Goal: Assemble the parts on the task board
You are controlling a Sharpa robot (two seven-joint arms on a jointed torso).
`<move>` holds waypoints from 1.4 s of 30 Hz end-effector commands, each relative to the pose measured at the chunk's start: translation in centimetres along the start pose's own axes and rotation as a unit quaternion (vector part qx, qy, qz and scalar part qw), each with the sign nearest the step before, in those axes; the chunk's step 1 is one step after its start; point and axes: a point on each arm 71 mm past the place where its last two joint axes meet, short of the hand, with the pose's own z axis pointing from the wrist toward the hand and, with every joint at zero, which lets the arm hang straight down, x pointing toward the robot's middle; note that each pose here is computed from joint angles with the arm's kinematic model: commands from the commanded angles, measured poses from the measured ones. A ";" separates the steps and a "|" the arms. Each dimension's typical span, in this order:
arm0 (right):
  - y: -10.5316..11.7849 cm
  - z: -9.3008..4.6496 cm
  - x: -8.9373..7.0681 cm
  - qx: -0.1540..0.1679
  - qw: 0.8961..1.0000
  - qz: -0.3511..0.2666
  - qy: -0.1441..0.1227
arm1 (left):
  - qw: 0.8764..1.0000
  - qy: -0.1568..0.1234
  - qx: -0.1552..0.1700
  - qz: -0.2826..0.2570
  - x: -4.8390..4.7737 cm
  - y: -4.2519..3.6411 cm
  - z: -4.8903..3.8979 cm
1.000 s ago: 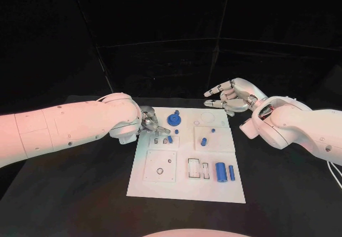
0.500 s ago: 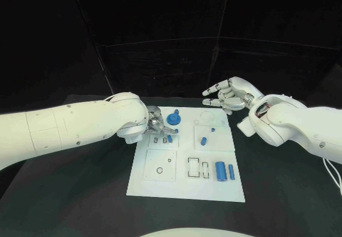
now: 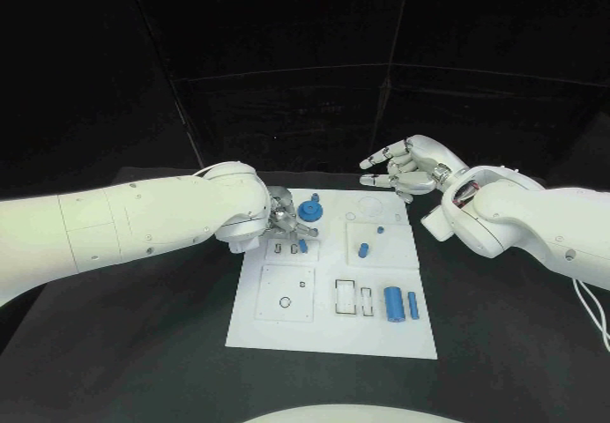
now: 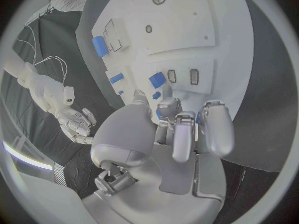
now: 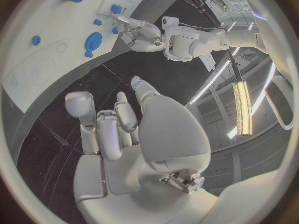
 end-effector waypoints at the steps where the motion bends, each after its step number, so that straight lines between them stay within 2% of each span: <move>1: 0.2 0.1 0.0 -0.002 1.000 -0.001 0.003 | 1.000 0.011 -0.005 0.008 0.07 -0.15 0.07; 18: 0.2 0.3 0.2 0.000 1.000 -0.009 0.008 | 1.000 0.018 -0.008 0.015 0.18 -0.60 0.55; 42: 0.2 0.4 0.4 0.002 1.000 -0.014 0.013 | 0.999 0.030 -0.016 0.024 0.22 -0.76 0.96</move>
